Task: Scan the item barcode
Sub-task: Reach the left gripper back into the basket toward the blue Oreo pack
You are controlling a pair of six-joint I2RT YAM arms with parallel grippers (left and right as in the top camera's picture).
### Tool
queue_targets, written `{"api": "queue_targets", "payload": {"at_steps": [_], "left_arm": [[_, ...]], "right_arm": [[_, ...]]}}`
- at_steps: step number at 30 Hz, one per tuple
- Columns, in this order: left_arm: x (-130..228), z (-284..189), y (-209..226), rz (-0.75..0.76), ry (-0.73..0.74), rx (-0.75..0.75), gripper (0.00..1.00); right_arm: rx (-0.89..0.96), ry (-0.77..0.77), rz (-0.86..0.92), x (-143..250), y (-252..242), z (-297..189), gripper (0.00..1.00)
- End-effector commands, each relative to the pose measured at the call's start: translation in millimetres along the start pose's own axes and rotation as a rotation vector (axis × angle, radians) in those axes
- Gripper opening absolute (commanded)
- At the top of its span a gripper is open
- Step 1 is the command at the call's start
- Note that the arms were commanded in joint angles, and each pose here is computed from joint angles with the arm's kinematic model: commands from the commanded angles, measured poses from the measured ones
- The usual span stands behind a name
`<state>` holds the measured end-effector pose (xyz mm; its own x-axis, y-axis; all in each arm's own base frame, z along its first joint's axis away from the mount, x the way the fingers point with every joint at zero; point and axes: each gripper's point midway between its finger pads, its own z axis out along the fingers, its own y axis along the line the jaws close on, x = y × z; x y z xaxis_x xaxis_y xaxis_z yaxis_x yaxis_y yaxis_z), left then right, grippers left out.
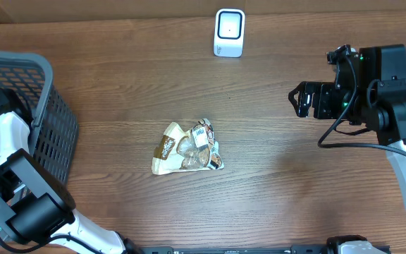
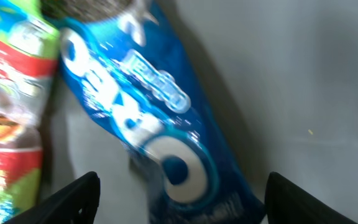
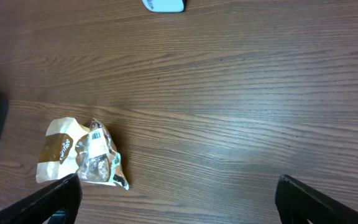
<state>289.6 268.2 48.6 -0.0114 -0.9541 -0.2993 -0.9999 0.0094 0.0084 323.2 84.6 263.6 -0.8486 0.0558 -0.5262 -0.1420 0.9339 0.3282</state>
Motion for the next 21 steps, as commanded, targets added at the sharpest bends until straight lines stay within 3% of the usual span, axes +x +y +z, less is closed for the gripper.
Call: {"api": "queue_targets", "payload": {"at_steps": [1, 10, 14, 19, 21], "left_arm": [[-6, 5, 13, -0.018, -0.045, -0.069, 0.74], [8, 32, 19, 0.062, 0.013, -0.132, 0.58], [16, 43, 23, 0.079, 0.045, -0.162, 0.46], [11, 28, 14, 0.111, 0.049, -0.117, 0.05], [6, 14, 5, 0.174, 0.061, -0.074, 0.04]], "right_arm": [[-0.014, -0.019, -0.01, -6, 6, -4, 1.0], [-0.014, -0.019, -0.011, -6, 6, -4, 1.0], [-0.014, -0.02, -0.011, -6, 6, -4, 1.0], [-0.014, -0.022, -0.011, -7, 6, -4, 1.0], [-0.015, -0.024, -0.012, -7, 6, -4, 1.0]]}}
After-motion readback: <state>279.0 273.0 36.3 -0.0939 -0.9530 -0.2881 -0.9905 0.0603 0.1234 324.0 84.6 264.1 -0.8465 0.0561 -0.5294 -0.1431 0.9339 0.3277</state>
